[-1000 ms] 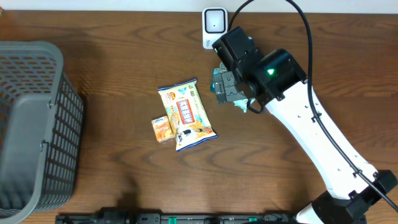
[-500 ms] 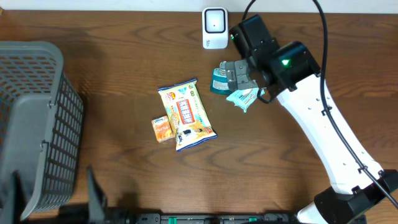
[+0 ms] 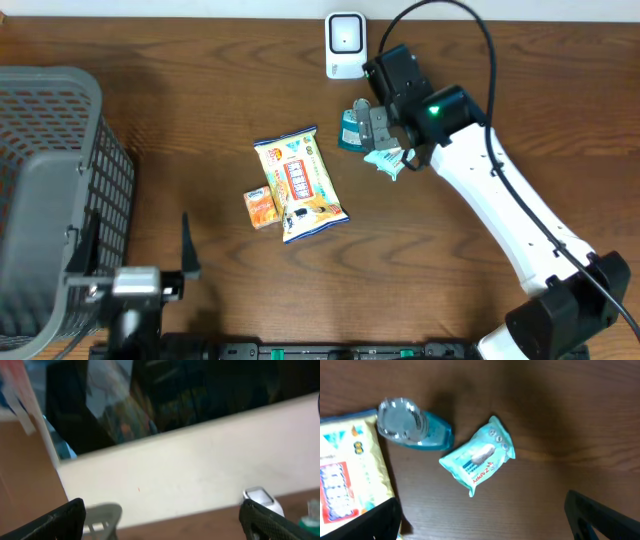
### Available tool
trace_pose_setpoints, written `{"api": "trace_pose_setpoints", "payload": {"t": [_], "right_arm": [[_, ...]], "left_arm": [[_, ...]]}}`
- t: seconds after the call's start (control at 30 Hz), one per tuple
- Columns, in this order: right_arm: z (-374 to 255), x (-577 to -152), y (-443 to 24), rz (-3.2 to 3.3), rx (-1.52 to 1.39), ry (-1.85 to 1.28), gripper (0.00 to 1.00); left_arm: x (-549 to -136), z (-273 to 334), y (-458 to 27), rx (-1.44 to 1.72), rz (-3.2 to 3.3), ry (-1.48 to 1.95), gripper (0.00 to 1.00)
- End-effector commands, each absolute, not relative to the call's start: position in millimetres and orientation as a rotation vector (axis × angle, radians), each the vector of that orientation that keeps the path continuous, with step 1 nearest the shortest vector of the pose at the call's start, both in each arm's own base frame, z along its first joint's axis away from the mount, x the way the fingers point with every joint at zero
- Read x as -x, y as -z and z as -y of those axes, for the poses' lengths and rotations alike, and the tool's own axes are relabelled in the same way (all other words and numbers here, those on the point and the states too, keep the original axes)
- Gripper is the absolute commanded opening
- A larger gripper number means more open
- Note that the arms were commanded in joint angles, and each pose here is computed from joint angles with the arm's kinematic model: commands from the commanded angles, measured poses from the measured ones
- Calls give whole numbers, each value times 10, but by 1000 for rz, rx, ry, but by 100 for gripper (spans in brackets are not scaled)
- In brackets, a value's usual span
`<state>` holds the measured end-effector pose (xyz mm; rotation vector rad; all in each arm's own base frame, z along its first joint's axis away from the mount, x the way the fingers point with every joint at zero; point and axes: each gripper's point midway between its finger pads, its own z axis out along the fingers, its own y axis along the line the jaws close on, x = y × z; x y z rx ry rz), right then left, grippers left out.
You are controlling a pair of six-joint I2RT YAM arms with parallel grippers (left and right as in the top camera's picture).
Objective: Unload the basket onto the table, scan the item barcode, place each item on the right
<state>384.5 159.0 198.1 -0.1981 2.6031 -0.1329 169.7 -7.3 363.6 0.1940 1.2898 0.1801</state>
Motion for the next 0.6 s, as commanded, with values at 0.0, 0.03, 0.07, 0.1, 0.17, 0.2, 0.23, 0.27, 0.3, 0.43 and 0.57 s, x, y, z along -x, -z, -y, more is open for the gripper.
{"api": "trace_pose_setpoints", "payload": {"t": [0.0, 0.03, 0.07, 0.1, 0.17, 0.2, 0.23, 0.27, 0.3, 0.43, 0.57], "right_arm": [[-1695, -3823, -1876, -2614, 371, 70, 99], [-1723, -3817, -1870, -2617, 396, 43, 99], [-1740, -3811, -1866, -2619, 417, 23, 99], [-1765, -3808, -1863, -2617, 463, -4, 99], [-1789, -3799, -1853, -2612, 552, -43, 99], [-1793, -3796, -1850, -2610, 580, -58, 99], [-1799, -3793, -1848, -2606, 617, -76, 99], [-1808, -3792, -1848, -2599, 656, -97, 99], [-1818, -3797, -1852, -2587, 691, -118, 99], [-1852, -3857, -1890, -2533, 775, -194, 99], [-1906, -3908, -1935, -2475, 832, -303, 99]], "left_arm": [[-1900, 41, -3364, -178, -1375, -172, 98], [-1938, 41, -3292, -180, -1397, -171, 98], [-1965, 41, -3240, -182, -1413, -170, 98], [-1993, 41, -3175, -184, -1432, -168, 98], [-2026, 41, -3084, -187, -1462, -166, 98], [-2035, 41, -3047, -188, -1474, -165, 98], [-2042, 41, -3012, -189, -1486, -164, 98], [-2048, 41, -2973, -191, -1499, -163, 98], [-2053, 41, -2933, -192, -1514, -161, 98], [-2056, 55, -2768, -205, -1579, -150, 98], [-2050, 55, -2633, -211, -1634, -145, 98]]}}
